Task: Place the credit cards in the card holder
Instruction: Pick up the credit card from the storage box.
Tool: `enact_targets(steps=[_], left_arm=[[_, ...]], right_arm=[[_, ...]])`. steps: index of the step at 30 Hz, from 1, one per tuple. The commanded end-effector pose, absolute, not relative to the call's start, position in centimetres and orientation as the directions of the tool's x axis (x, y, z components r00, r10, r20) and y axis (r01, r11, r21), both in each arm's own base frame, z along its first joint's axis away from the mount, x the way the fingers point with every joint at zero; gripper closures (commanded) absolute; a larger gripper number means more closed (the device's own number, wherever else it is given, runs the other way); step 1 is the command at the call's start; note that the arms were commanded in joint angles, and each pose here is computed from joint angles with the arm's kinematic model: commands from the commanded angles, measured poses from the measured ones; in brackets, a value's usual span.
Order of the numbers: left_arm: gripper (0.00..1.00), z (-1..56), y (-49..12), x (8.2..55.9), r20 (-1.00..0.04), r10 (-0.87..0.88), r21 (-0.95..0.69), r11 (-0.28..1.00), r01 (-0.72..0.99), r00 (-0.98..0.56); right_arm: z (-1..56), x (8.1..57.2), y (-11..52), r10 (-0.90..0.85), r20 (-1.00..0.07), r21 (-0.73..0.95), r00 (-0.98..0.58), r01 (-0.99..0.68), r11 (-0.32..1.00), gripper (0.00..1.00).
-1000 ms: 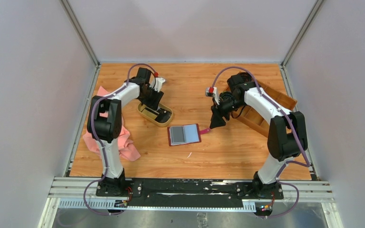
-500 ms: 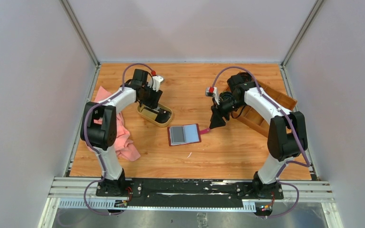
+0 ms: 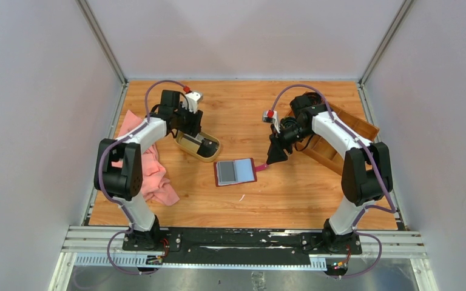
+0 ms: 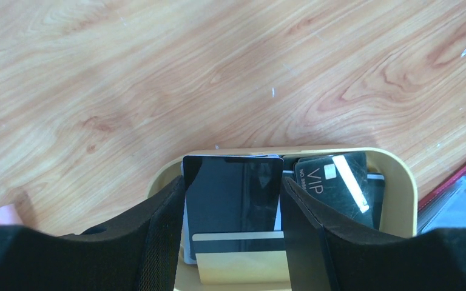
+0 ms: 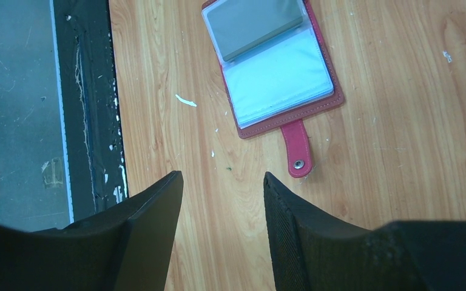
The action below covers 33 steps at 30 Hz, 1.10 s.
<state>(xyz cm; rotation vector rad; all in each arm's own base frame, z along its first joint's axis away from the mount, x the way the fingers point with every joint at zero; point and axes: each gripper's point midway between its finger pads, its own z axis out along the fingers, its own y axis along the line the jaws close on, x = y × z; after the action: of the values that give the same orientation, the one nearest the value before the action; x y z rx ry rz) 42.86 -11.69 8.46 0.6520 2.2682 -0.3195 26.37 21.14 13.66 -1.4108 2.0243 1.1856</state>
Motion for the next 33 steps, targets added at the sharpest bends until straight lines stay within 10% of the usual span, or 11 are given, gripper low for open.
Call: enact_targets(steps=[1, 33], left_arm=[[0.52, 11.6, -12.0, 43.9, -0.803, 0.296, -0.03, 0.847, 0.531, -0.517], [0.53, 15.6, -13.0, 41.4, -0.833, -0.081, -0.378, 0.805, 0.456, -0.547]], right_arm=[[15.2, 26.8, 21.4, -0.53, -0.742, 0.416, -0.412, -0.902, 0.118, 0.45], [15.4, 27.6, 28.1, -0.49, -0.738, 0.506, -0.465, -0.861, 0.054, 0.47]])
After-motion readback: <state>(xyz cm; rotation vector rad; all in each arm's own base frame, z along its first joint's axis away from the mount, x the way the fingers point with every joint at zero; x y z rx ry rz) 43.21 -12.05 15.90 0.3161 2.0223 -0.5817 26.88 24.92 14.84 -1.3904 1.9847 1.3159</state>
